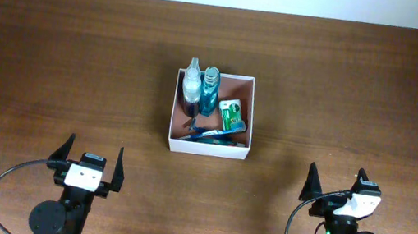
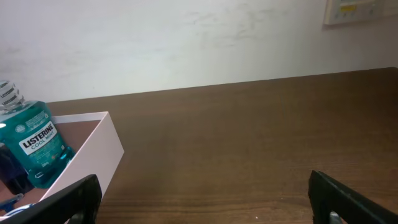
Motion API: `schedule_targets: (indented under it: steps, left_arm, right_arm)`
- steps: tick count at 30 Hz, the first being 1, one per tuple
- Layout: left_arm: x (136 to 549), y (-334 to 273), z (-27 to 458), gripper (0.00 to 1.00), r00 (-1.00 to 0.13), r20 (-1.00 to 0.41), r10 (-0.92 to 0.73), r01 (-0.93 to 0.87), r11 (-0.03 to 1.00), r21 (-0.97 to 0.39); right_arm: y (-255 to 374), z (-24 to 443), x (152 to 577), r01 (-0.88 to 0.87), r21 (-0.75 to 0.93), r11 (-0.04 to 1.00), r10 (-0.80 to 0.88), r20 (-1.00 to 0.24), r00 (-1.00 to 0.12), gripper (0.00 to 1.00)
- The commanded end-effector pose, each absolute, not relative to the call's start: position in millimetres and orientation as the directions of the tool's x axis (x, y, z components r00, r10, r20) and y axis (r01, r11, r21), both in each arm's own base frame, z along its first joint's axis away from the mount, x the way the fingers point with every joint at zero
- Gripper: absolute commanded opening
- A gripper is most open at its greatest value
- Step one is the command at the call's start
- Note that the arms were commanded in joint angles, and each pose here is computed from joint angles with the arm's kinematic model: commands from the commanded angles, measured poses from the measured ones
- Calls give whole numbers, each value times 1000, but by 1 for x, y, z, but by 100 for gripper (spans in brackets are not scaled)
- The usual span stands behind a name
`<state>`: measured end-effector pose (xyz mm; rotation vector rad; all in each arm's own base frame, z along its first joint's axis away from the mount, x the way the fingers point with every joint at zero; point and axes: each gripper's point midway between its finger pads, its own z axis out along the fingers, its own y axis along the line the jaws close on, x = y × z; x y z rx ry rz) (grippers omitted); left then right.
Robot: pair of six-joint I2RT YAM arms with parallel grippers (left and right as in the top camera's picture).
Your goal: Pack container
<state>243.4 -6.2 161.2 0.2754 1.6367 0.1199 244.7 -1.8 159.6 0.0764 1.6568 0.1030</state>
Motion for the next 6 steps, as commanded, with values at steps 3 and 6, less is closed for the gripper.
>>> schedule_targets:
  steps: [3,6]
  left_arm:
    - [243,-3,161,99,-62,-970,234,91,969,228]
    - [243,-4,161,99,-62,-970,234,92,969,228]
  right_arm:
    - [1,158,245,-25,112,993,110,-990,-89,99]
    - [1,158,245,-25,112,993,110,-990,-89,99]
